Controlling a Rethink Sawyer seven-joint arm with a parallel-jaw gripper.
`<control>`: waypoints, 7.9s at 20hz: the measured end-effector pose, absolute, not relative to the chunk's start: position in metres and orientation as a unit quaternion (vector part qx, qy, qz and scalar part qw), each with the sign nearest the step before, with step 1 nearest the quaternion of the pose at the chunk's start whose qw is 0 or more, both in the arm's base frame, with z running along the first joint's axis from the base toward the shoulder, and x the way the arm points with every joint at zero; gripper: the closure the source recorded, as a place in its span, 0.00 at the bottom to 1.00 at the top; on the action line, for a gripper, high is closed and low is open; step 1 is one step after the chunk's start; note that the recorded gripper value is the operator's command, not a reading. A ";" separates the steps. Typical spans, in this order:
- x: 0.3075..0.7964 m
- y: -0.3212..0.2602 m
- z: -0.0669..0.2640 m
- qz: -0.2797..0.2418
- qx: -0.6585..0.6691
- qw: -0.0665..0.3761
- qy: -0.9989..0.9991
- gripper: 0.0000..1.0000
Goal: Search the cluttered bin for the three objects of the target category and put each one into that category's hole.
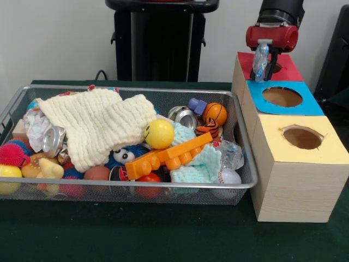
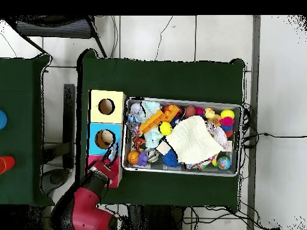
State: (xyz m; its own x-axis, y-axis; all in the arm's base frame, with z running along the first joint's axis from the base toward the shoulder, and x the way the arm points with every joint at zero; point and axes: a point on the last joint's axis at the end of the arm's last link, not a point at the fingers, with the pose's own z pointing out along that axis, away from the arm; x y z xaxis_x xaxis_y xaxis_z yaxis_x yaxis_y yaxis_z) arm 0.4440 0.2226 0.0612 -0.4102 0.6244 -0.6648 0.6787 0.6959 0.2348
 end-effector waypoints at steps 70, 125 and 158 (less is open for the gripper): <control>0.520 0.264 0.049 0.003 0.425 0.442 0.790 1.00; 0.517 0.244 0.057 -0.052 0.451 0.388 0.802 0.00; 0.498 0.274 0.060 -0.055 0.447 0.347 0.823 0.00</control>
